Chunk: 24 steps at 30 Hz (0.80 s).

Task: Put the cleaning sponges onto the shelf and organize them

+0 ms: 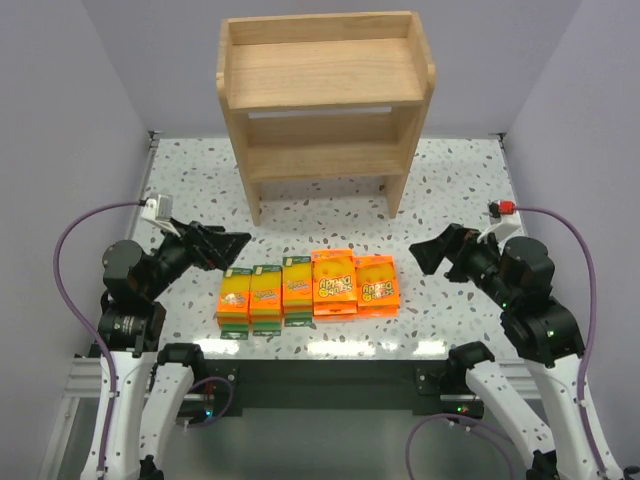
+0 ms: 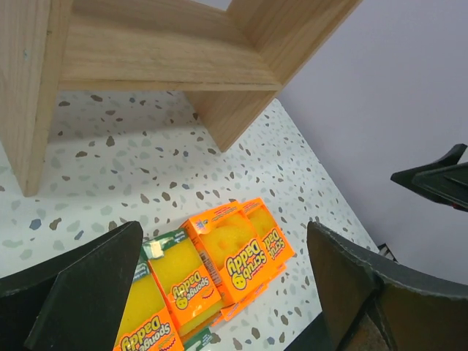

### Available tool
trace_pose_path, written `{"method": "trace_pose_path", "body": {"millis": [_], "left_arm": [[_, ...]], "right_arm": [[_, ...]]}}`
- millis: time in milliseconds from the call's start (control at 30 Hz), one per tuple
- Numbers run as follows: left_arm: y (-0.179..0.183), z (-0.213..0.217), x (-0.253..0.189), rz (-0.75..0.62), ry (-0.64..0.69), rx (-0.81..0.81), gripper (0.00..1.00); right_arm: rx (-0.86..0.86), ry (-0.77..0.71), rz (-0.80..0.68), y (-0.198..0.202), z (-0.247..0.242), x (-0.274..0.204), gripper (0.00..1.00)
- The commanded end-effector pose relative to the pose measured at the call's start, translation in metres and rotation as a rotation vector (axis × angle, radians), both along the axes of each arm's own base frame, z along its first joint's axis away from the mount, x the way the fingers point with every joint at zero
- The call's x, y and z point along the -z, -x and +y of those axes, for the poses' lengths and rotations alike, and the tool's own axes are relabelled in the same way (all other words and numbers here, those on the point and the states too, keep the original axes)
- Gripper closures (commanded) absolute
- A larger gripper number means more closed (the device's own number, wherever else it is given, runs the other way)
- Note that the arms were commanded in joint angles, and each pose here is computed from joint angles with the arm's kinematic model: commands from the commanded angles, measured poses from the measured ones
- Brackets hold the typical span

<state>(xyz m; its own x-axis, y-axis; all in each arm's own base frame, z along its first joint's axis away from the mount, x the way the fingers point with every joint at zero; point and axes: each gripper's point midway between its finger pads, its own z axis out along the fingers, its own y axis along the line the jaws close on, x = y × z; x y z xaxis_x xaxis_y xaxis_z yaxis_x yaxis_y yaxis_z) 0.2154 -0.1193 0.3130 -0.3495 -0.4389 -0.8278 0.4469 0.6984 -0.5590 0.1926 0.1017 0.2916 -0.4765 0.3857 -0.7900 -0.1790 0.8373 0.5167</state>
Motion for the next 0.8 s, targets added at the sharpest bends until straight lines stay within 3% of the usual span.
{"method": "trace_pose_path", "body": {"millis": [0, 367, 533, 767], "left_arm": [[0.008, -0.011, -0.011, -0.055, -0.01, 0.087, 0.0], [0.005, -0.012, 0.004, -0.027, -0.012, 0.098, 0.0], [0.003, -0.012, 0.013, 0.0, -0.008, 0.093, 0.0], [-0.004, -0.013, 0.026, 0.038, 0.026, 0.089, 0.0]], "right_arm": [[-0.05, -0.025, 0.025, 0.0, 0.011, 0.003, 0.01], [-0.104, -0.263, 0.321, 0.025, 0.042, 0.08, 0.01], [-0.082, -0.223, 0.481, 0.05, 0.035, 0.122, 0.02], [-0.07, -0.204, 0.609, 0.059, 0.035, 0.158, 0.18]]}}
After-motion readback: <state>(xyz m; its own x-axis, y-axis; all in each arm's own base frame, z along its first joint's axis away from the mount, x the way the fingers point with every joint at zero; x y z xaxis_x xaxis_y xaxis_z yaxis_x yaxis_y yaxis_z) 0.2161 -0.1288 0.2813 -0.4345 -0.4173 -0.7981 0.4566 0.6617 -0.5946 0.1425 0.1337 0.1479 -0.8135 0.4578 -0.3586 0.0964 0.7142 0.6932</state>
